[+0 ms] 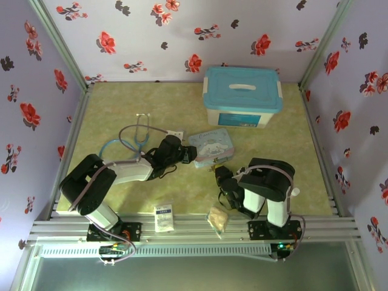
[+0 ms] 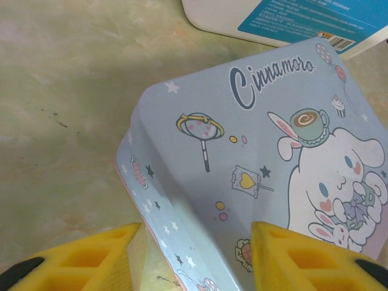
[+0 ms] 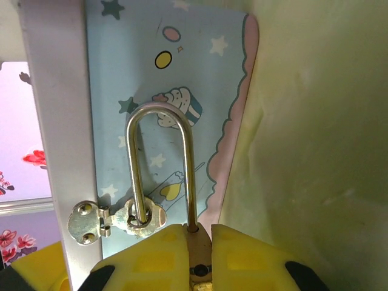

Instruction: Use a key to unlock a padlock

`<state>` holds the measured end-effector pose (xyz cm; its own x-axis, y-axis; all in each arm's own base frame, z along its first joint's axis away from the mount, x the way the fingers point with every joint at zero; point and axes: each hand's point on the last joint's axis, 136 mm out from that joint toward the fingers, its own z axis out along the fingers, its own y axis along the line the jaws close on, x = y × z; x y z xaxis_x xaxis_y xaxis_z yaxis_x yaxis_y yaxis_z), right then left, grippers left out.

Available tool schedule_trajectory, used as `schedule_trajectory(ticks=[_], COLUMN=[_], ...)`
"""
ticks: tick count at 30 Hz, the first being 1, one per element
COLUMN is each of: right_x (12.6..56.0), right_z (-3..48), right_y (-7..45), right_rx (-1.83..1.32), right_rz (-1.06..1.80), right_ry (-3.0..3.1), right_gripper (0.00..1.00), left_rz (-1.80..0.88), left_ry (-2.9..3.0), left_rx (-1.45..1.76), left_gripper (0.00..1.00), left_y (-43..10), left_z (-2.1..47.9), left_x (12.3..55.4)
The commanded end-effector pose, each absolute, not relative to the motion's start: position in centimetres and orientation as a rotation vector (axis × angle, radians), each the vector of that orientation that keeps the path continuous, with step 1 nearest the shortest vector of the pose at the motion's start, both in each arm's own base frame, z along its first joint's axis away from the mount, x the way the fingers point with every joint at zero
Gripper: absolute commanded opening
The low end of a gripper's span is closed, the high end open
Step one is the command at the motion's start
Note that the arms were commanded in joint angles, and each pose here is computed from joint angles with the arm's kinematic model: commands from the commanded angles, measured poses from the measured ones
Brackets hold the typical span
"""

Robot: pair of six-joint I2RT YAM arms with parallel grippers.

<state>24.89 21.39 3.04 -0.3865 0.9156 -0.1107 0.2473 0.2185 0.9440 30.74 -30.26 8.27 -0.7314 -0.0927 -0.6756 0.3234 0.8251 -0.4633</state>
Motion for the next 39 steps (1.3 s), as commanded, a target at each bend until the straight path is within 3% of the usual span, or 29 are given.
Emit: schedule_trajectory(ticks=[1,14,20,31,39], right_x=[24.3,23.2,25.3,25.3,24.3], right_z=[0.7,-0.5,2.2,4.7,1.1], right_y=[18.5,17.2,20.5,18.4,17.9], right_rx=[1.064,1.038,0.933,0.929,0.881], right_rz=[1.013,0.963,0.988,0.981,0.957], right_ry=[1.845,1.957,1.825,1.741,2.007], right_gripper=[0.00,0.00,0.00,0.00,0.00], left_rz=[-0.560,-0.560,-0.556,-0.542,-0.552], left_ry=[2.487,2.482,2.493,2.502,2.490], left_rx=[0.204,0.217,0.222,0.214,0.212], left_gripper=[0.47,0.47,0.46,0.46,0.46], left_y=[-26.7,-27.7,-27.5,-27.1,-27.3], left_z=[2.5,2.7,2.2,2.0,2.3], left_x=[28.1,29.1,28.9,28.8,29.1])
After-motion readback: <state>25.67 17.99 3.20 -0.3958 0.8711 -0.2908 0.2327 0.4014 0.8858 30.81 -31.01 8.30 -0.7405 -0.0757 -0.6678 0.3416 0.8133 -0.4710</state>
